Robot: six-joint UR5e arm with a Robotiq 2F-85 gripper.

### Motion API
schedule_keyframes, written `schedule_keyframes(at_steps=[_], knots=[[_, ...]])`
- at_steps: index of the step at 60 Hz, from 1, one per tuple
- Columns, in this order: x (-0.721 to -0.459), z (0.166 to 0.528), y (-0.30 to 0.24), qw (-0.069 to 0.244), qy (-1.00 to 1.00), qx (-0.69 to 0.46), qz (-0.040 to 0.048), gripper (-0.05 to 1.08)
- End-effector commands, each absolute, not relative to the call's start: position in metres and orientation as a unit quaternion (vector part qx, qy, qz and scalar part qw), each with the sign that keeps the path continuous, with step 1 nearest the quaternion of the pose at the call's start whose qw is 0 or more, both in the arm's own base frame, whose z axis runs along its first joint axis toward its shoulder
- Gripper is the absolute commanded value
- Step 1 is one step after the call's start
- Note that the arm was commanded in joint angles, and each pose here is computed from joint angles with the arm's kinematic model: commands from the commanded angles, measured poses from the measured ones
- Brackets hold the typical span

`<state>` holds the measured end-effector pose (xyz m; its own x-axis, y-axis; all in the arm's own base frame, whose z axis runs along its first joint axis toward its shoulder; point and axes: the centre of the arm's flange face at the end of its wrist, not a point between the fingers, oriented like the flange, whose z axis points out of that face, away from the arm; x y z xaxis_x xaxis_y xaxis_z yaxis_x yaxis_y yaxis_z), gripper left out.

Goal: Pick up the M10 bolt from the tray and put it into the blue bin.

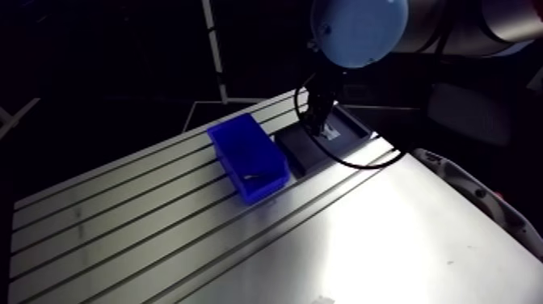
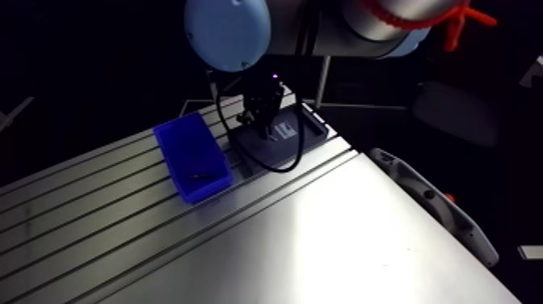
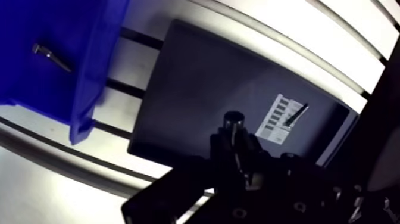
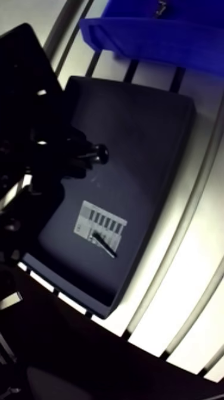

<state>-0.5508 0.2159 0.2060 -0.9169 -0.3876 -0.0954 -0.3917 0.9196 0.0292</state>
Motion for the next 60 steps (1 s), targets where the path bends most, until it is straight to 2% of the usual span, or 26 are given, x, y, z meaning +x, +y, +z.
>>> schedule_keyframes(at_steps=[1, 19, 23, 24, 27, 29, 35, 44, 50, 60], knots=[[-0.544, 0.241, 0.211, 0.042, 0.970, -0.239, 0.0228, 1.08], [-0.539, 0.277, 0.195, 0.033, 0.948, -0.315, 0.0144, 1.08], [-0.539, 0.286, 0.187, 0.033, 0.941, -0.338, 0.0091, 1.08], [-0.539, 0.288, 0.184, 0.034, 0.936, -0.349, 0.0042, 1.08], [-0.538, 0.292, 0.180, 0.035, 0.932, -0.360, -0.0001, 1.08], [-0.537, 0.299, 0.171, 0.038, 0.923, -0.382, -0.0067, 1.07], [-0.537, 0.309, 0.155, 0.041, 0.907, -0.419, -0.0149, 1.07], [-0.540, 0.320, 0.136, 0.040, 0.886, -0.462, -0.0154, 1.07], [-0.541, 0.328, 0.120, 0.037, 0.863, -0.503, -0.0096, 1.06], [-0.544, 0.331, 0.098, 0.034, 0.824, -0.565, -0.0082, 1.06]])
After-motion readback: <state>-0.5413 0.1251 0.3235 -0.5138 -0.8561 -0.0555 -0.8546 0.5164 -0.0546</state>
